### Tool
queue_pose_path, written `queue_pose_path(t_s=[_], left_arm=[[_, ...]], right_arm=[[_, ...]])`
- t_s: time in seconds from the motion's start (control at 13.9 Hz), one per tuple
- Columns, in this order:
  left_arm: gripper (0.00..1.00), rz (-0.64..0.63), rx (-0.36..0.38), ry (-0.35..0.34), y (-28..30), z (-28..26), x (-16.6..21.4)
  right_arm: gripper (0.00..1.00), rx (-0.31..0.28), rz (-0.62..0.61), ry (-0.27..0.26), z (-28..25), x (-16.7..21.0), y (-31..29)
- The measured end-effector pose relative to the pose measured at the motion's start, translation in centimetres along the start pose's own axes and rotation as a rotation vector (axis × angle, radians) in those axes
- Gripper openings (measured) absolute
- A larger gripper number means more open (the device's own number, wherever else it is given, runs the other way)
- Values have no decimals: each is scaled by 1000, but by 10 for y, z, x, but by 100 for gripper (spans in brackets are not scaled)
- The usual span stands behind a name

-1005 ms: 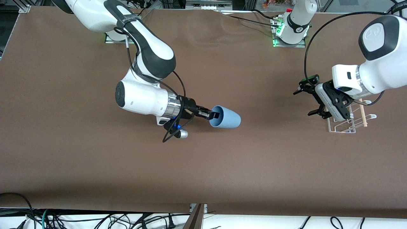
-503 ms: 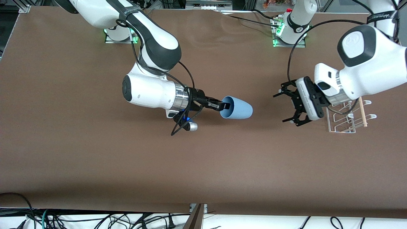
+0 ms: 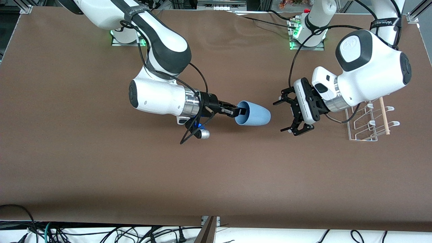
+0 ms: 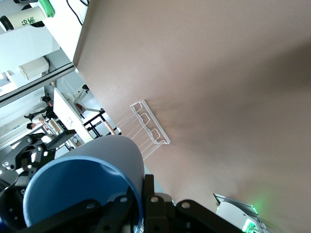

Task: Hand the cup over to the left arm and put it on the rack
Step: 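Lift the cup with the right gripper while the left gripper approaches, then close the left gripper on the cup's base beside the right gripper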

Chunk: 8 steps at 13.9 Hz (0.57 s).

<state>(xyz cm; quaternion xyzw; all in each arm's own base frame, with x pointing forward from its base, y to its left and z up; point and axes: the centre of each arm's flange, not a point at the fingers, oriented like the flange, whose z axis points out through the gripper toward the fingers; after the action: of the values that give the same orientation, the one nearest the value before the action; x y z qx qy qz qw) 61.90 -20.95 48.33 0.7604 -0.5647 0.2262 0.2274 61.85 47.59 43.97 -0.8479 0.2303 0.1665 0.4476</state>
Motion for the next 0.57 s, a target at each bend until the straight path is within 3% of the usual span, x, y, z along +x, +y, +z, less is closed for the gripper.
queue_pose_path(t_s=[0.22, 0.57], left_arm=[[100, -15, -1, 44, 3, 19, 9], [100, 17, -16, 55, 19, 47, 28]], right_arm=[[5, 1, 1, 0, 0, 0, 0], [5, 1, 3, -1, 0, 1, 0]])
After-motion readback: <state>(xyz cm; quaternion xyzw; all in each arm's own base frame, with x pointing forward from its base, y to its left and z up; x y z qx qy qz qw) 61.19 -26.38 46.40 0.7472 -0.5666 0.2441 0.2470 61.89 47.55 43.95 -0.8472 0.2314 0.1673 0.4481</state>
